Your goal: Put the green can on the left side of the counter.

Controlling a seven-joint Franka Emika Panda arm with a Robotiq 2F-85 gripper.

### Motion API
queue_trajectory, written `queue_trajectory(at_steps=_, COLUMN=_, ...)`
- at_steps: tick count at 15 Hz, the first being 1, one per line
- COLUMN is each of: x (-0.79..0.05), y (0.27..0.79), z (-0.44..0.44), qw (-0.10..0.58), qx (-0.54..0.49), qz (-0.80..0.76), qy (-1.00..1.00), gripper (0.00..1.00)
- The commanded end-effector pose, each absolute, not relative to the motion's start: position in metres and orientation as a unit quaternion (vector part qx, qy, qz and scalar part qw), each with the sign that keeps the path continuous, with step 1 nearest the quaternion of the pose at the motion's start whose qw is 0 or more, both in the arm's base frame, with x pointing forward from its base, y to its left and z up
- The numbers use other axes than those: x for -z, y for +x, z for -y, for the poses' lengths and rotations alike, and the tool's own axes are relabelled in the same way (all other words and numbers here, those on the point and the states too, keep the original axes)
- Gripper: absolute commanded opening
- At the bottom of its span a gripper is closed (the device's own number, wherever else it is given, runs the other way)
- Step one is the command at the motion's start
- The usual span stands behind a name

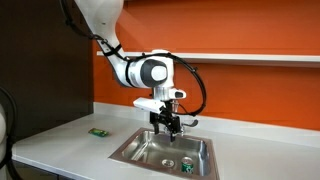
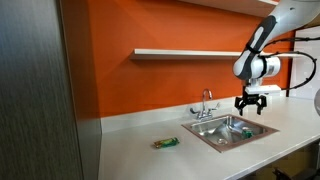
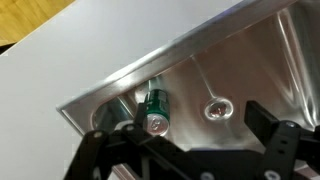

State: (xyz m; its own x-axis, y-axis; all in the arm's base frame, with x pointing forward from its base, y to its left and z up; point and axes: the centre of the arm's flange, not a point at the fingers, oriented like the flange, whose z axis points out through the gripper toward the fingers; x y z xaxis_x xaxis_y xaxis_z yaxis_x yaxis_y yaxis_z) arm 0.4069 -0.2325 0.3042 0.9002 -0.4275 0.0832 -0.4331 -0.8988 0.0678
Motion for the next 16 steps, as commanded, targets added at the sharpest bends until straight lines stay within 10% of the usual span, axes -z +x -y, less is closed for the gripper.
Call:
queue_trajectory(at_steps=1, x=-0.287, y=0.428, z=0.254, qw=0.051, qx=-0.031, qz=0.233, qy=0.971, gripper=1.00)
queue_trajectory(at_steps=16, x=-0.224, y=0.478, z=0.308, qw=0.058, qx=-0.008, qz=0.275, qy=0.959, gripper=1.00)
